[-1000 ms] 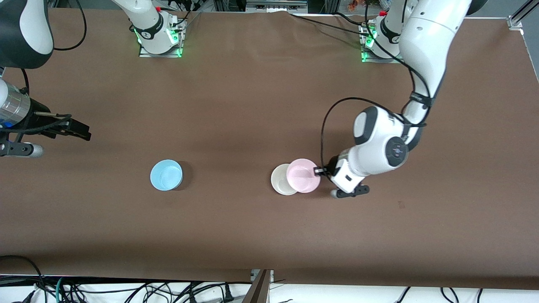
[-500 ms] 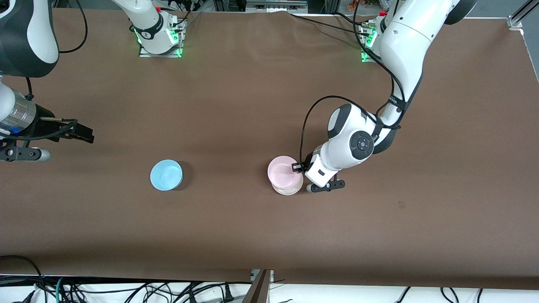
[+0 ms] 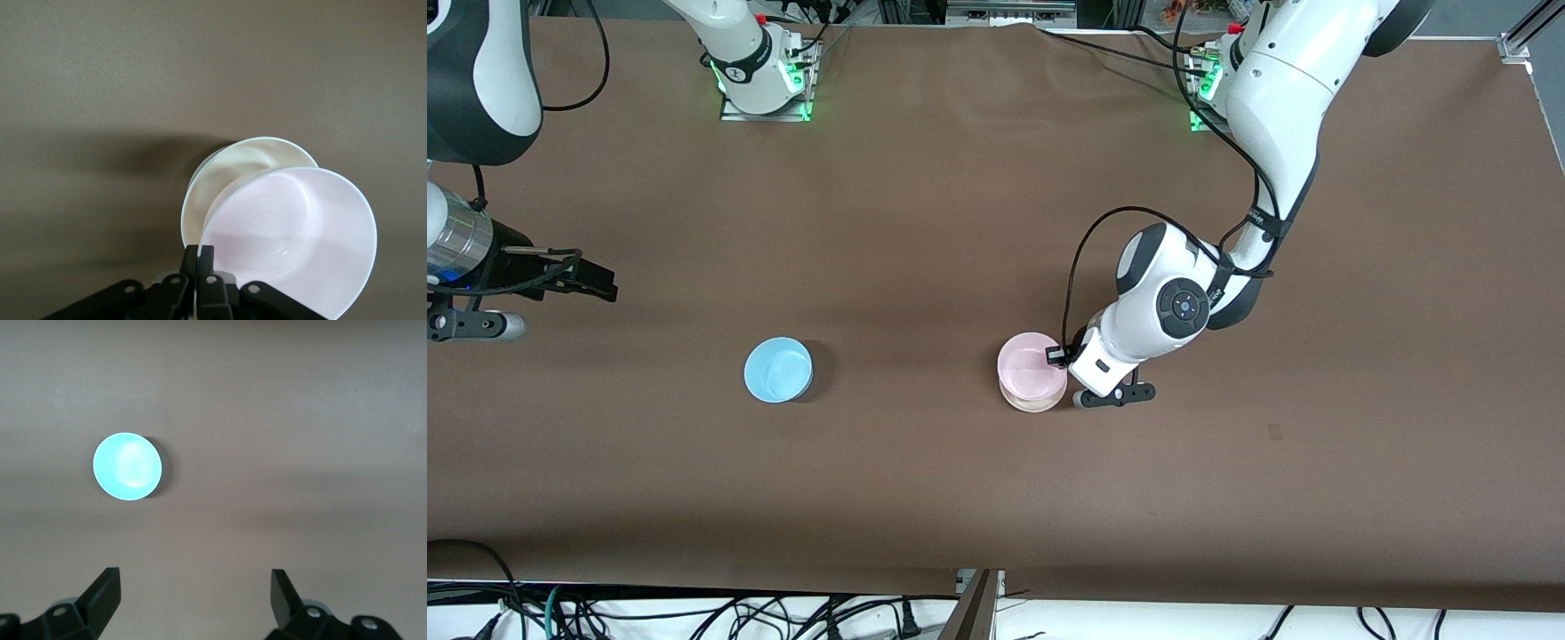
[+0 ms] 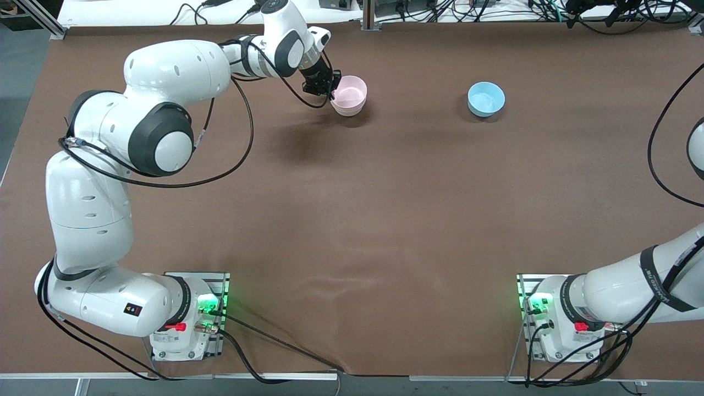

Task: Stack pink and blue bowls on white bowl
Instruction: 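Lower the pink bowl into the white bowl and open the left gripper, then withdraw the left gripper while the right gripper reaches the blue bowl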

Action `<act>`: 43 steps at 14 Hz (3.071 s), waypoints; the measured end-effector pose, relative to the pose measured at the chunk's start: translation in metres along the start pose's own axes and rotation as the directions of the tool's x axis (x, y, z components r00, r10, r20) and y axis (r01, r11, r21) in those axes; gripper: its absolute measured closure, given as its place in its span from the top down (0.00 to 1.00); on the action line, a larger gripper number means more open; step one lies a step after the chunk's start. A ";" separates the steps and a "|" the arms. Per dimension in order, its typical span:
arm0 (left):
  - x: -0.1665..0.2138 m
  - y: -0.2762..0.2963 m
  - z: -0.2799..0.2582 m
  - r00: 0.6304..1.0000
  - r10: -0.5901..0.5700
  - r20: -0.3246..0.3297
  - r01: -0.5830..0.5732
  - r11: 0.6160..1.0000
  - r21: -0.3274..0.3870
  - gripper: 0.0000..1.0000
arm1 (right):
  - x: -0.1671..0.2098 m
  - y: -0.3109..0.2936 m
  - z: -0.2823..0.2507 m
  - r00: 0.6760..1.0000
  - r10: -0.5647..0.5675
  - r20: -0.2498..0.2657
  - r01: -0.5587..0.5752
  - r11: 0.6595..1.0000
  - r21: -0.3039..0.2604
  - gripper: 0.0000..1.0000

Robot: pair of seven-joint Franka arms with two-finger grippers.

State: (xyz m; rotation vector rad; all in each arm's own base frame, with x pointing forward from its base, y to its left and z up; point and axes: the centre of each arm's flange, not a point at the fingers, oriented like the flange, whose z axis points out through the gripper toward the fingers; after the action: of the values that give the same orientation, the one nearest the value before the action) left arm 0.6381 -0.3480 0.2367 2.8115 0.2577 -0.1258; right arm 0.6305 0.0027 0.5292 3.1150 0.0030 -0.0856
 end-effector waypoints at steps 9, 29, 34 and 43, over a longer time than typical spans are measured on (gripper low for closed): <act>0.010 -0.005 0.000 1.000 -0.011 -0.013 0.011 1.000 -0.003 0.03 | 0.014 -0.002 0.021 0.999 -0.036 0.002 0.036 0.999 0.000 1.00; 0.057 -0.083 -0.142 0.986 -0.169 0.013 0.167 0.982 0.083 0.97 | 0.037 -0.009 0.056 0.999 -0.036 -0.028 0.036 0.999 0.021 1.00; 0.064 -0.209 -0.304 0.960 -0.280 -0.018 0.280 0.954 0.107 1.00 | 0.079 -0.031 0.169 0.998 -0.056 -0.040 0.057 0.998 0.024 1.00; -0.013 -0.232 -0.423 0.998 -0.016 0.065 0.000 0.971 0.238 1.00 | 0.088 -0.077 0.263 0.994 -0.104 0.012 0.104 0.994 0.023 0.96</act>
State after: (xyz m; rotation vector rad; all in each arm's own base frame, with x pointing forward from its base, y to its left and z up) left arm 0.6056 0.0009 0.5686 3.0369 0.2529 -0.2689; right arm 0.7033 0.0730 0.2598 3.1349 0.1657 -0.1086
